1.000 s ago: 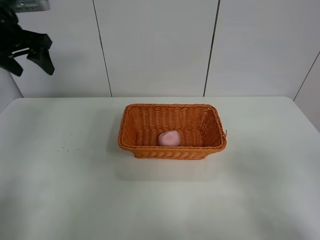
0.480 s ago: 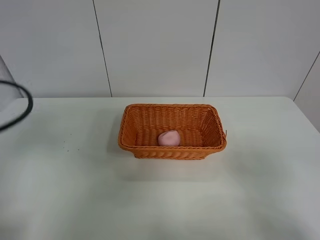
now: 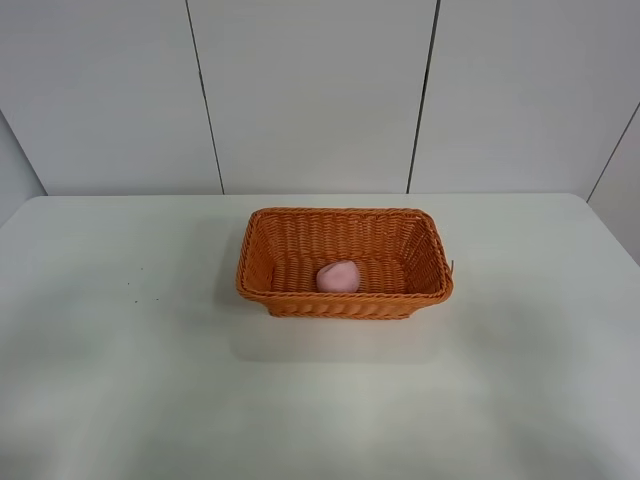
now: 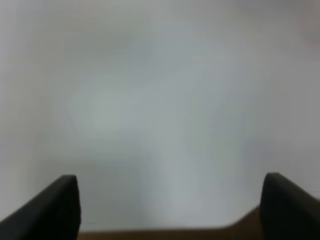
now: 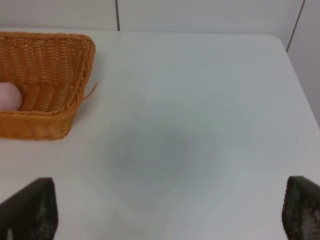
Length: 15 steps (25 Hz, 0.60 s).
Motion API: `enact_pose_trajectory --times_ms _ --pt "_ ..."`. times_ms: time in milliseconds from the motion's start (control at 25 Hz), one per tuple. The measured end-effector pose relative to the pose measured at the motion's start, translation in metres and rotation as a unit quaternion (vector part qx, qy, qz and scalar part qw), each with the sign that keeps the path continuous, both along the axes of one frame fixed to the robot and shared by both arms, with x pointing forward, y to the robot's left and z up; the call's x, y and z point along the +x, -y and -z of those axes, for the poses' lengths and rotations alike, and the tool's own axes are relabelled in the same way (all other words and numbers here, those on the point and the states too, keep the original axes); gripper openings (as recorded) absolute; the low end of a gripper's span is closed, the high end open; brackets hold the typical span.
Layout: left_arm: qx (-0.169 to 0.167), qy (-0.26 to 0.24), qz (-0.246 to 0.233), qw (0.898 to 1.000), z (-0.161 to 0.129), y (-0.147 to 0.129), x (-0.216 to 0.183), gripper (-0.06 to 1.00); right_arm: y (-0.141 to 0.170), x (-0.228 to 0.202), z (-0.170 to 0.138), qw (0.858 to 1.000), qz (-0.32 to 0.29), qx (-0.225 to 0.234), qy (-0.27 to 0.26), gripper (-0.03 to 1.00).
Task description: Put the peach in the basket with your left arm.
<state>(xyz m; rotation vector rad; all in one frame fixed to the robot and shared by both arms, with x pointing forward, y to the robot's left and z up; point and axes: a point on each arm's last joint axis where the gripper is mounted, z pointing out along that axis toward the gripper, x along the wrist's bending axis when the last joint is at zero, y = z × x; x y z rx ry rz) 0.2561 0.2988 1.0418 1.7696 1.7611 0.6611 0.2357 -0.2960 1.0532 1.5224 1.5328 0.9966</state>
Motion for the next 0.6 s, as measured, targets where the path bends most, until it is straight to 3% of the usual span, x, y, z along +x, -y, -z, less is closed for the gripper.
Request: enact_pose_trajectory --times_ms 240,600 --pt "-0.004 0.1 -0.001 0.995 -0.001 -0.001 -0.029 0.76 0.0 0.0 0.0 1.0 0.0 0.0 0.0 0.69" --pt "-0.005 0.104 -0.002 0.995 -0.001 -0.001 -0.03 0.76 0.0 0.0 0.0 1.0 0.0 0.0 0.0 0.69"
